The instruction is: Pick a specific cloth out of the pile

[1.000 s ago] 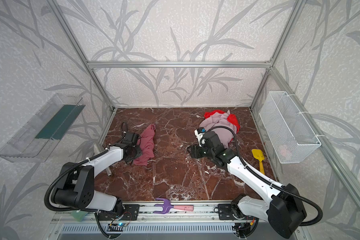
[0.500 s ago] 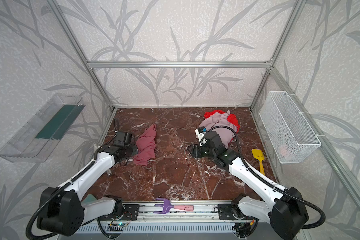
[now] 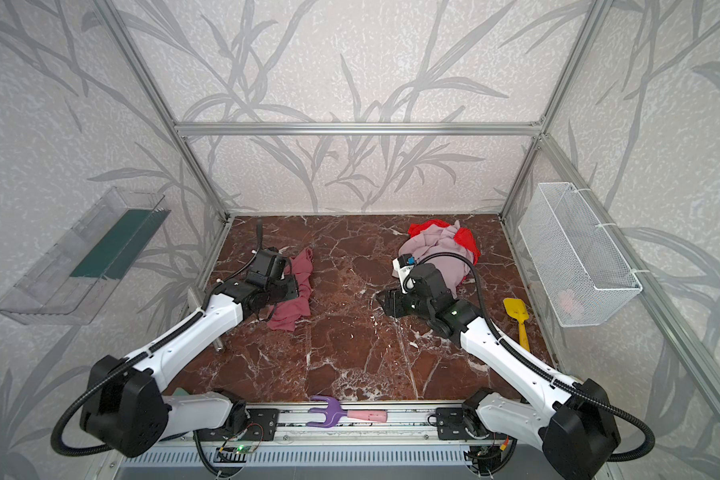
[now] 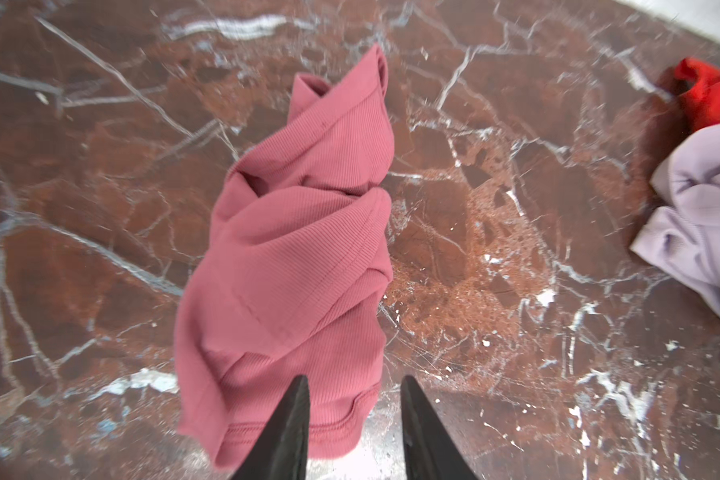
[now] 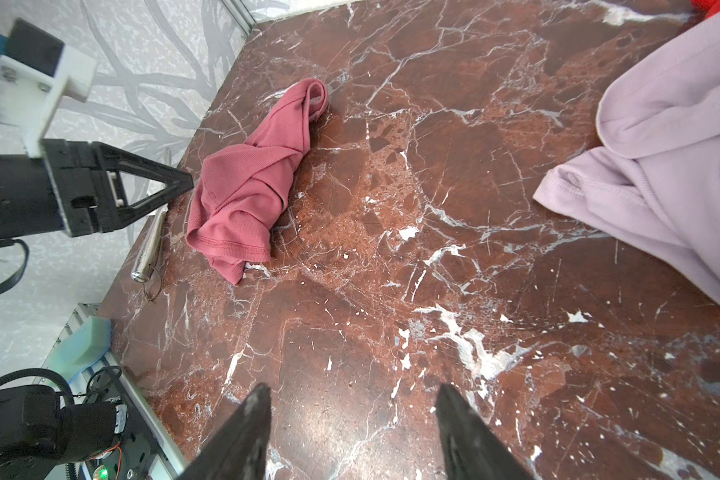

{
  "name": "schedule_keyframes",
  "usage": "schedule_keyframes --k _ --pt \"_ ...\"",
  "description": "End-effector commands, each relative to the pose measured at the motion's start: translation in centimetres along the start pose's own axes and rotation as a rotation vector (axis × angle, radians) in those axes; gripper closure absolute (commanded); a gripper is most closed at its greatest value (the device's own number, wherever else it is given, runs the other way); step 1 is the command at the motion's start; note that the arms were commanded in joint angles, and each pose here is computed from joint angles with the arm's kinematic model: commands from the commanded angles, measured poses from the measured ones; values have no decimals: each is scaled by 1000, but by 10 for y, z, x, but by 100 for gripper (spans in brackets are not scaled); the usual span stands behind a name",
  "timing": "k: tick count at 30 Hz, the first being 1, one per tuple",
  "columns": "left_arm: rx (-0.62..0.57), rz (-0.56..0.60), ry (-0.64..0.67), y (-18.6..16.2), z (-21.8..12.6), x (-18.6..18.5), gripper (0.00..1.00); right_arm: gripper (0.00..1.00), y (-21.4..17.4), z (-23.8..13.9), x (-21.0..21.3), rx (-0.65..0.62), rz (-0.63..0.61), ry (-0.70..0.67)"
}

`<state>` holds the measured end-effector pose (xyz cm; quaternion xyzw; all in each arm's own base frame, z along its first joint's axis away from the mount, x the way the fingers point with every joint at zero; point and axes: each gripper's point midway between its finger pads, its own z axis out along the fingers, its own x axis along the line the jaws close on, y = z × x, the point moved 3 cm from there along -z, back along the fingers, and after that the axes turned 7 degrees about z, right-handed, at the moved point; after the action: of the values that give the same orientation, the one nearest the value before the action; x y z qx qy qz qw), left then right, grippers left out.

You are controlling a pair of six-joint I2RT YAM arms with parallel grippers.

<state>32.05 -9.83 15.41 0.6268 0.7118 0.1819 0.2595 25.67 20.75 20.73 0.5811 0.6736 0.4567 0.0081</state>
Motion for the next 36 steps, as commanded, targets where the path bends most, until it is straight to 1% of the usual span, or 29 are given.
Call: schedule_keyframes --k 1,4,8,11,14,18,24,31,36 --pt "-25 -36 -8 3 16 -3 64 37 0 -4 -1 1 -9 -17" --pt "-6 -71 -22 0 31 -2 64 37 0 -2 -2 4 -13 -30" --pt "13 -95 13 -3 48 5 64 37 2 2 -3 3 -11 -37" --pt "39 -119 44 -5 63 15 64 37 3 6 -4 4 -5 -42" --pt "79 -147 55 -7 78 27 64 37 6 9 -6 -12 -1 -48" --pt "119 -200 67 -5 100 48 64 37 10 15 -6 -2 -10 -68" --pt "141 -232 93 16 124 74 65 37 19 22 -6 -8 -12 -85" --pt "120 -309 110 48 139 112 65 37 28 38 -2 14 -13 -85" --pt "107 -367 116 62 149 136 65 37 33 45 0 21 -13 -85"
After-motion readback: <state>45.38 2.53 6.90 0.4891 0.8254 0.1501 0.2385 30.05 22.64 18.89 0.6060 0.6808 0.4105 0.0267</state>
